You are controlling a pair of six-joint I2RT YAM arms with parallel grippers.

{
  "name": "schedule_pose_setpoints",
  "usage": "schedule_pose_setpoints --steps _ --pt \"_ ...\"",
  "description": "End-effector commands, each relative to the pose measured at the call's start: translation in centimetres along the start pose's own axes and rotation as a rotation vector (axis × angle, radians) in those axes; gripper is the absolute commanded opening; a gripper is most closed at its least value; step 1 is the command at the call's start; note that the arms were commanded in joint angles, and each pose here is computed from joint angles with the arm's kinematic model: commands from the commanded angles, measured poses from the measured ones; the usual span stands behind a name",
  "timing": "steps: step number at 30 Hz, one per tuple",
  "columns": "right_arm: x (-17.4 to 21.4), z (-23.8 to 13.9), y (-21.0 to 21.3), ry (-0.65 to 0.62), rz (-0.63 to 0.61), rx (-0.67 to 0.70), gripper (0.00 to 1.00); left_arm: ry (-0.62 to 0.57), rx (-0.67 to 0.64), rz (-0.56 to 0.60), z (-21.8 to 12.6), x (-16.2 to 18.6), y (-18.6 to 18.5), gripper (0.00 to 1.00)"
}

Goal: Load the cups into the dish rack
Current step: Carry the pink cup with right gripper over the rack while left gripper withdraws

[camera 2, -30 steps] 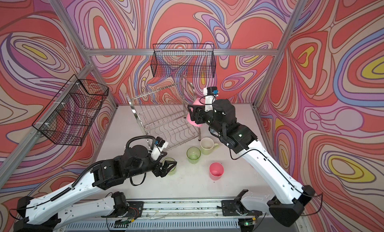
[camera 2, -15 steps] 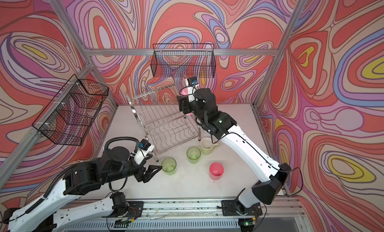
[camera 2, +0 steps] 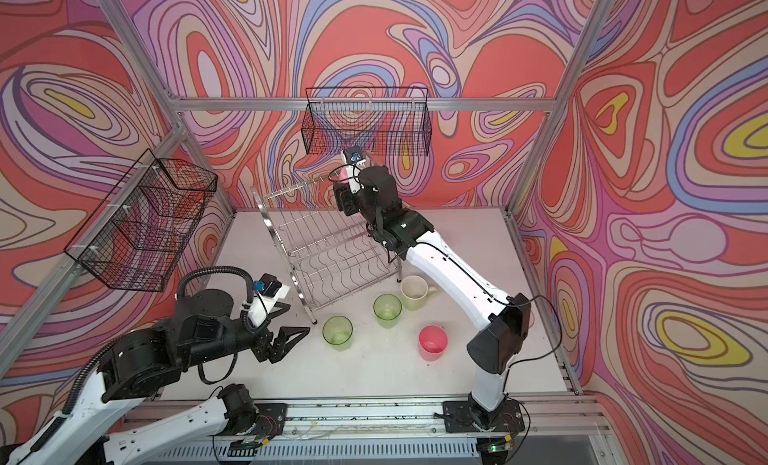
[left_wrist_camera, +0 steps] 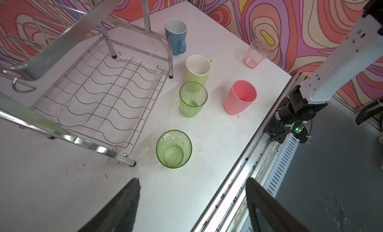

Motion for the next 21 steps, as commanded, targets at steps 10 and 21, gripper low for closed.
schedule_pose_setpoints --steps 10,21 --pt "0.0 2.5 0.7 -0.017 -0.059 0.015 0.54 -0.115 0.02 0.14 -1.4 -6.3 -1.4 0.82" --pt "1.4 4.3 0.2 -0.018 -0.044 -0.001 0.54 -0.189 0.054 0.102 -1.3 -9.7 0.2 0.82"
Point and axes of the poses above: each gripper's point midway between its finger pads, its own z axis out along the fingers, its own y axis along the line the jaws close on, x = y × z, the point moved 9 cm from there along -z, back along the fingers, and after that the axes turned 10 degrees about -z, right-handed, at the moved point
